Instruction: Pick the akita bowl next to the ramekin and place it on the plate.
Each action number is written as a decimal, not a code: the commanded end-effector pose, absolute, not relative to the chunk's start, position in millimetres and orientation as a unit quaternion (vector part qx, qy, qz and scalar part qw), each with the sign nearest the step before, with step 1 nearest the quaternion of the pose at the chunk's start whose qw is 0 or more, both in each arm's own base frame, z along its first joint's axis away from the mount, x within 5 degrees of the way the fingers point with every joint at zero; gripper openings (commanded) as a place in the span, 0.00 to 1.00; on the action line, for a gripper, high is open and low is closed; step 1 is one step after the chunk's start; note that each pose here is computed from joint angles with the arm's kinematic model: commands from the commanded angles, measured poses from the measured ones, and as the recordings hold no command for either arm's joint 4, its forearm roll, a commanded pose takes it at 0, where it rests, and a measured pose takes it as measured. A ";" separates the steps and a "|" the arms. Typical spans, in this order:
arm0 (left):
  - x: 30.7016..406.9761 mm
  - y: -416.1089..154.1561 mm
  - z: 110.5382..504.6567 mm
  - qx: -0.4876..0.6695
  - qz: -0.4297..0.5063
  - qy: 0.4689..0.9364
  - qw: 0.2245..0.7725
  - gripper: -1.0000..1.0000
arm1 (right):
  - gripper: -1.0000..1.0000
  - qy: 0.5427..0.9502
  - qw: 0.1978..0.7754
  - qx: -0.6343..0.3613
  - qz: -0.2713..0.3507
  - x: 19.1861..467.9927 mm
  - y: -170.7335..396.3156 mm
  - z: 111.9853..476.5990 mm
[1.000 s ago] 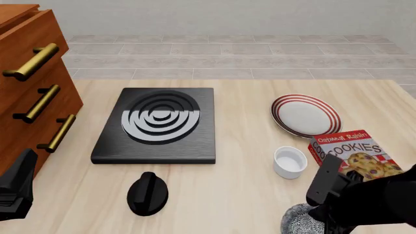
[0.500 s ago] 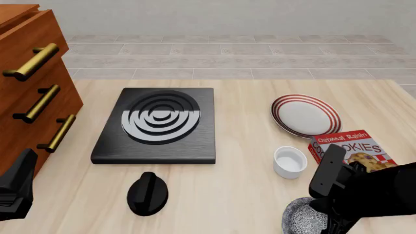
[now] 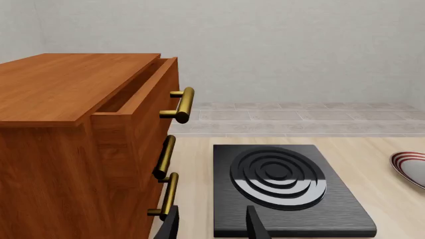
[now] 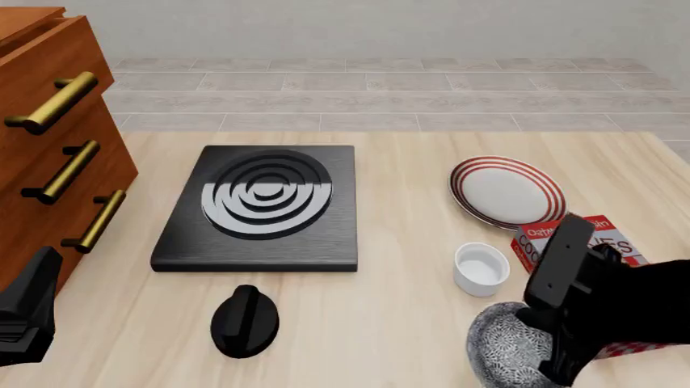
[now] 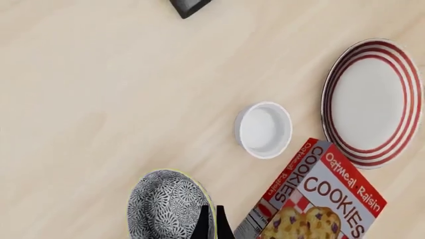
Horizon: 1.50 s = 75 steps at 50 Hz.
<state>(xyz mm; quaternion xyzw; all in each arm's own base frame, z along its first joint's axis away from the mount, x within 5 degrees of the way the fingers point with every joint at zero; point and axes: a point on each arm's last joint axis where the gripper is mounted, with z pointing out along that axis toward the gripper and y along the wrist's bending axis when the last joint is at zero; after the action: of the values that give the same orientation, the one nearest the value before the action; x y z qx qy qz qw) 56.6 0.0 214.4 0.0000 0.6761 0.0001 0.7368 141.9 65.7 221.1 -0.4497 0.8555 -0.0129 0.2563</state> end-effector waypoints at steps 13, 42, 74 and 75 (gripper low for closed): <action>56.6 0.0 214.4 0.000 0.000 0.676 0.737 1.00 | 0.00 0.835 0.376 -0.402 -0.010 149.9 67.0 262.3; 56.6 0.0 214.4 0.000 0.000 0.676 0.737 1.00 | 0.00 0.833 0.466 -0.298 -0.012 169.6 55.7 294.8; 56.6 0.0 214.4 0.000 0.000 0.676 0.737 1.00 | 0.00 0.828 0.533 -0.173 -0.010 202.3 38.4 304.6; 56.6 0.0 214.4 0.000 0.000 0.676 0.737 1.00 | 0.00 0.827 0.537 -0.168 -0.012 203.5 36.9 304.6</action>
<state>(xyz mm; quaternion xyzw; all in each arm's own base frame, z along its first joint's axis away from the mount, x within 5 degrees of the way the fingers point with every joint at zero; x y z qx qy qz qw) 56.6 0.0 214.4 0.0000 0.6761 0.0001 0.7368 192.6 44.2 298.0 -0.2157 0.8334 -0.0143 0.5086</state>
